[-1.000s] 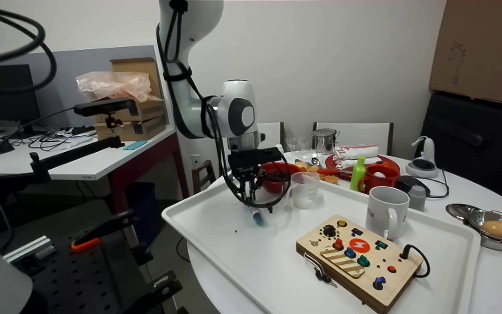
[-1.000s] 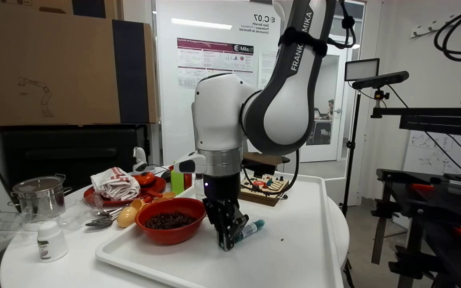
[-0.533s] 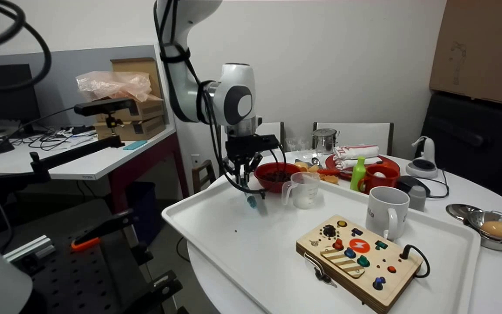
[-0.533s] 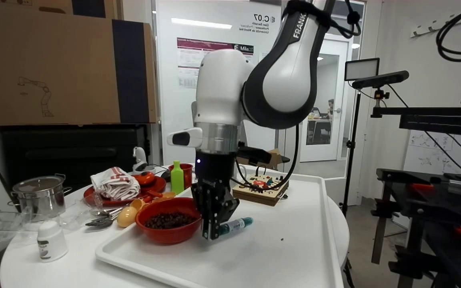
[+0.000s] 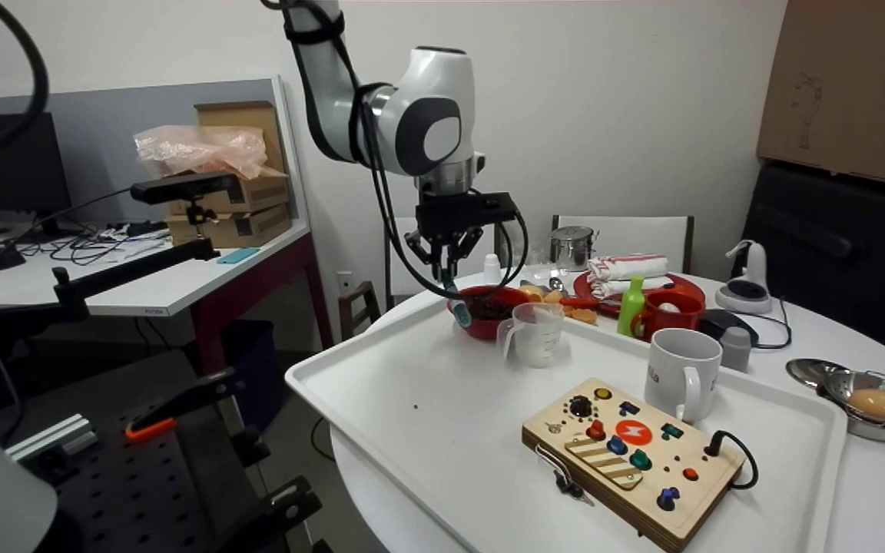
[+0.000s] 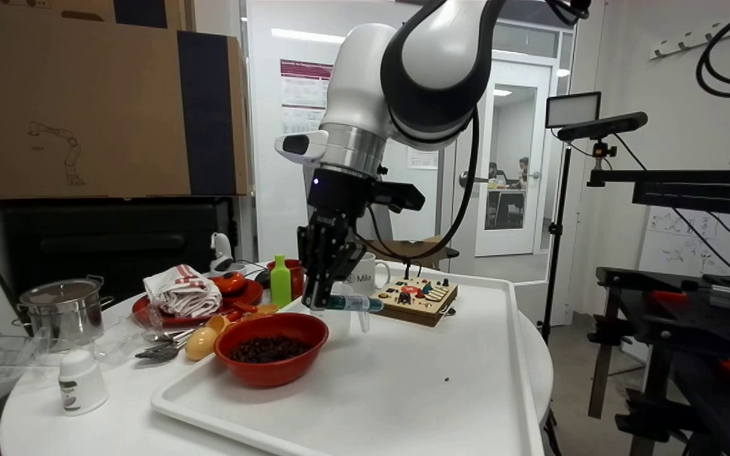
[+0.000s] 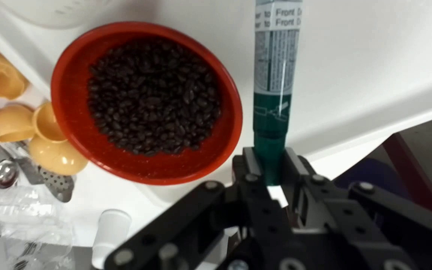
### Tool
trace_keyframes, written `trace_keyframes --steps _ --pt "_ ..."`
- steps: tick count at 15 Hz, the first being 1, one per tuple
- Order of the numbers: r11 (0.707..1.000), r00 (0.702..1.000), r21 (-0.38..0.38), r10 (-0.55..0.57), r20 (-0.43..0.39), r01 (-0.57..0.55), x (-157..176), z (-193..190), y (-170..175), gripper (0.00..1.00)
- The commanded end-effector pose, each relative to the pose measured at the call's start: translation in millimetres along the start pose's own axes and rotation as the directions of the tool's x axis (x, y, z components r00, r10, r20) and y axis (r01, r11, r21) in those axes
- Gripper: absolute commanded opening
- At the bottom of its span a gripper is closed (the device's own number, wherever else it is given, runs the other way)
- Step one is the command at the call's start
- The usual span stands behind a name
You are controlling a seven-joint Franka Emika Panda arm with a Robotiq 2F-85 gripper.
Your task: Pick the marker on the tray and put it in the white mug
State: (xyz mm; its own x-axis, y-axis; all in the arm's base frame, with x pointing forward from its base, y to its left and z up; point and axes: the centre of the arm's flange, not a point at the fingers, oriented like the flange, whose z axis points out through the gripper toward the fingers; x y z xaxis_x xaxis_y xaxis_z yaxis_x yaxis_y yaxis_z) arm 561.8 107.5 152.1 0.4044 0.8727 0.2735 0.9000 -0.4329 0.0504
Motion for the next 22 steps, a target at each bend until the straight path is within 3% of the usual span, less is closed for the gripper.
trace_keyframes --steps 1,8,13,14,17,18,20,22 --pt "0.999 0.992 -0.04 0.008 -0.125 -0.014 -9.1 -18.0 19.2 0.05" --pt "0.958 0.96 -0.192 0.167 -0.225 -0.212 -47.8 -41.7 67.2 0.05" --pt "0.907 0.909 -0.216 0.291 -0.297 -0.361 -69.8 -64.2 83.3 0.05" --pt "0.926 0.93 -0.207 0.26 -0.259 -0.317 -67.1 -56.4 81.6 0.19" --pt "0.913 0.918 -0.212 0.287 -0.275 -0.349 -72.2 -60.3 85.4 0.19" --pt "0.913 0.917 -0.211 0.288 -0.276 -0.35 -71.5 -60.4 85.1 0.05" --pt "0.91 0.921 -0.229 0.281 -0.27 -0.345 -63.3 -47.5 82.2 0.05" --pt "0.869 0.887 -0.252 0.345 -0.307 -0.426 -67.9 -44.3 90.6 0.05"
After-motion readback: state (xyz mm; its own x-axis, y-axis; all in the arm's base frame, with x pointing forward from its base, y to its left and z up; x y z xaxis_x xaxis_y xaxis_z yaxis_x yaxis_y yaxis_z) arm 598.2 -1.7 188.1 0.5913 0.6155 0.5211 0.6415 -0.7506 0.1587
